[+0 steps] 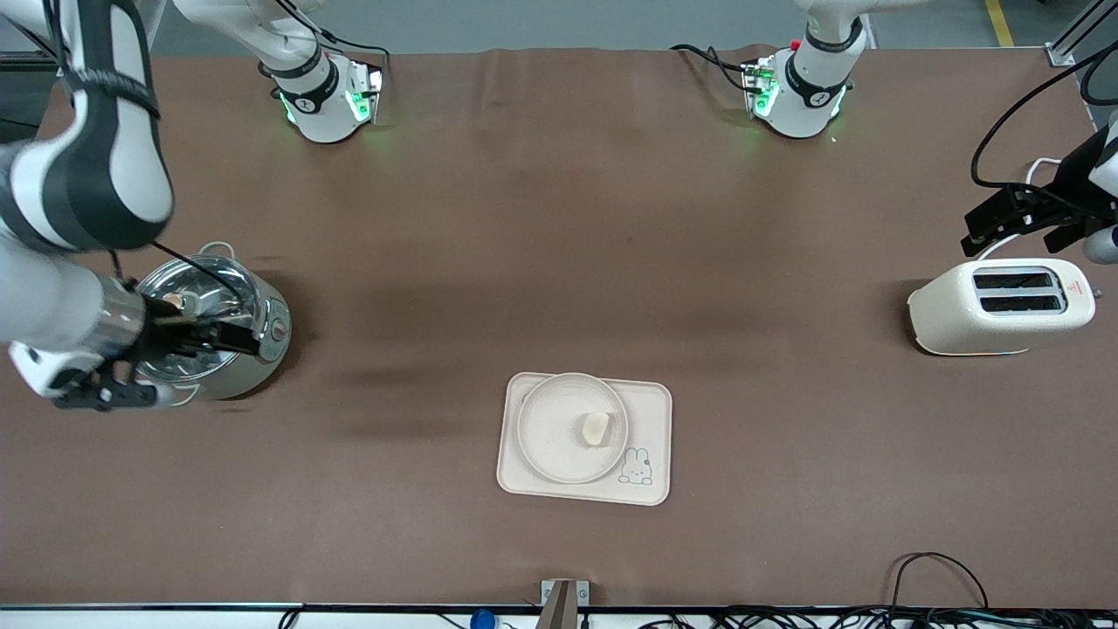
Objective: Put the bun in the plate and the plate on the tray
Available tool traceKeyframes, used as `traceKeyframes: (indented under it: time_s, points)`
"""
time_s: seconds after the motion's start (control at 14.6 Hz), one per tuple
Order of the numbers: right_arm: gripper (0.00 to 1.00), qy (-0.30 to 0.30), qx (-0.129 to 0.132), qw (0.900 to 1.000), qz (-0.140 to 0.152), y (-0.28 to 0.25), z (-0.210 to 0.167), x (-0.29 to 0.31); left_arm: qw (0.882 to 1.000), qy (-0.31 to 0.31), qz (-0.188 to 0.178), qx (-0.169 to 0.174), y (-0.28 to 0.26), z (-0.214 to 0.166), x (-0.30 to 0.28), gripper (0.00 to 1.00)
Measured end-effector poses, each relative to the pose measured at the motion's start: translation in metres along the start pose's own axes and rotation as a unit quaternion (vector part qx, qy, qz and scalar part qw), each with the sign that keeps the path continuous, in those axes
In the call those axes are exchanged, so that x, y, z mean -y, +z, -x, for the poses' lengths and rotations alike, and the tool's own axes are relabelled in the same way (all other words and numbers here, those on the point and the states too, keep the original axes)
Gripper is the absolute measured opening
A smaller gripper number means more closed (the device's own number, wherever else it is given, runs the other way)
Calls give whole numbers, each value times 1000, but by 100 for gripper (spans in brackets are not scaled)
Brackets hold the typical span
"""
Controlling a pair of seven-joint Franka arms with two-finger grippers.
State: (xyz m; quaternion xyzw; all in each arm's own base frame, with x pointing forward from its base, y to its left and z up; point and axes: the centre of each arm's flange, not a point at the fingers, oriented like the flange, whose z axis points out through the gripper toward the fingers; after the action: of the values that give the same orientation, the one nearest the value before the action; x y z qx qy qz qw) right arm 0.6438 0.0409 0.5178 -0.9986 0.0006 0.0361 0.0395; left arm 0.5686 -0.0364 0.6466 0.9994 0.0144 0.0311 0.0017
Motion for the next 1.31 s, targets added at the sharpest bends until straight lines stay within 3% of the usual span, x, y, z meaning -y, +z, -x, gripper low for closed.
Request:
traceKeyframes:
  time_s: [0.27, 0.69, 1.31]
  points:
    - [100, 7, -13, 999, 31, -67, 65, -41, 1000, 0, 0, 0, 0, 0, 0, 100]
    - [100, 25, -20, 999, 22, -131, 131, -98, 1000, -1, 0, 0, 0, 0, 1, 100]
    - [100, 6, -27, 999, 24, -139, 135, -78, 1000, -2, 0, -5, -4, -1, 2, 100]
